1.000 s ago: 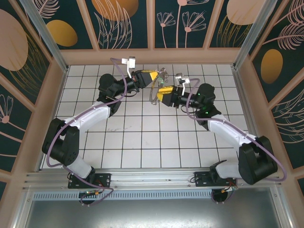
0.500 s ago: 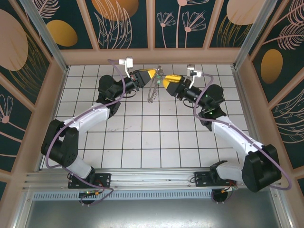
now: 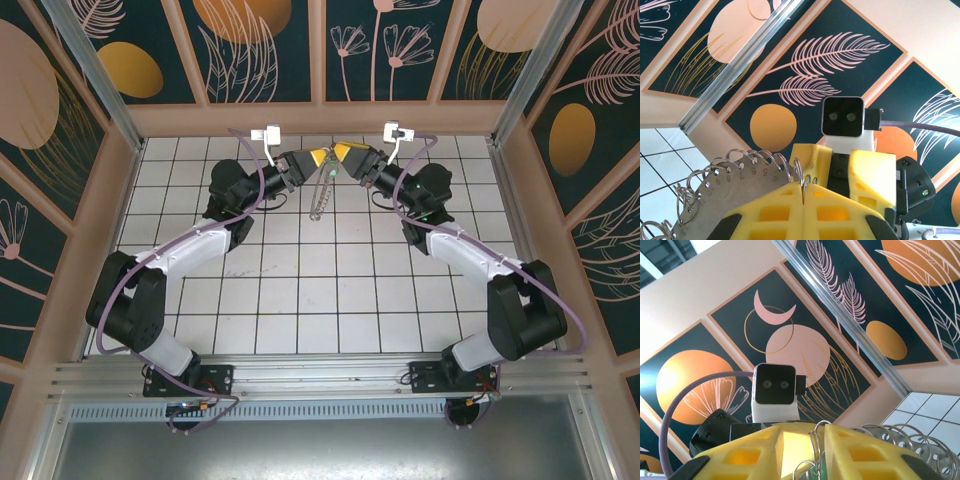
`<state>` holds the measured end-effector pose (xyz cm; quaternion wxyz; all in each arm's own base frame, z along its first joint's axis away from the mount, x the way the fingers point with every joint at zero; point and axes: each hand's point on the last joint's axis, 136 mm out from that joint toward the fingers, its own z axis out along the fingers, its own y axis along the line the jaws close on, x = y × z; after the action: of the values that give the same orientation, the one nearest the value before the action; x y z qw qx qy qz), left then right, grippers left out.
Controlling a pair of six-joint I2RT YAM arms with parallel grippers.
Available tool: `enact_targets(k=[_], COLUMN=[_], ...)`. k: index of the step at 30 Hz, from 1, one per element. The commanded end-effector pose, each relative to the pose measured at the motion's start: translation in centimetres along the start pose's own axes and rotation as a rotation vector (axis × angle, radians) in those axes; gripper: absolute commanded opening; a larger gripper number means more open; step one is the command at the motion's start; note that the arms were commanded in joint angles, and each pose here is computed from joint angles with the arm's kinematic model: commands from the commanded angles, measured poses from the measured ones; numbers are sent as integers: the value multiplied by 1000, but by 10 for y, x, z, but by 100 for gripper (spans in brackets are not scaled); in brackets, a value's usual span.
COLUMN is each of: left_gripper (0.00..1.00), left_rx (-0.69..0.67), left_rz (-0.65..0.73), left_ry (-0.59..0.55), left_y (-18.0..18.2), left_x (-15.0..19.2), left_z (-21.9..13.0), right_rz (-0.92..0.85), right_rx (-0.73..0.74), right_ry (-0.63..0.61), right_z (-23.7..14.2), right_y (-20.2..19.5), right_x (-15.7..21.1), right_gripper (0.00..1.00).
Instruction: Put the keys on the keyring
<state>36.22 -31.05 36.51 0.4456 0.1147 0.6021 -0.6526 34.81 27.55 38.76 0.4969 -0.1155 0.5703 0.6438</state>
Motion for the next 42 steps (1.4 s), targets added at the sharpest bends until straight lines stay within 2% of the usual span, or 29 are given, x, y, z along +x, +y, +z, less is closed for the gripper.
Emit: enact_targets(k=[1,7,12,23,27,36,39,42], left_gripper=[0,0,0,0,0,0,0,0], left_rx=[40,37,38,40,40,38,30,29], left_rz=[31,30,29,28,29,33,32,33], left_ry=[-35,-37,-37,-39,-39,-36,-40,-39], left_y=[-21,-19,-17,-18,-19,-19,-17,-17], left_x=[-13,-13,-13,-14,-14,-13,-13,-13], left_z=[-3,-1,-1,0,-1,-1,-2,-1], right_rz=[-32,-27,-15,3,6,1,-3,-8], right_rx=[-96,-103,-95,-82,-55,-18,-13,-15], right_ry=[-30,-7,10,26,22,30,43,62], right_z=[6,8,10,11,10,11,12,15], right_y=[26,25,21,12,5,-3,-3,-3], right_x=[-12,-3,4,13,16,19,23,27], right_gripper=[24,23,32,29,34,36,33,25])
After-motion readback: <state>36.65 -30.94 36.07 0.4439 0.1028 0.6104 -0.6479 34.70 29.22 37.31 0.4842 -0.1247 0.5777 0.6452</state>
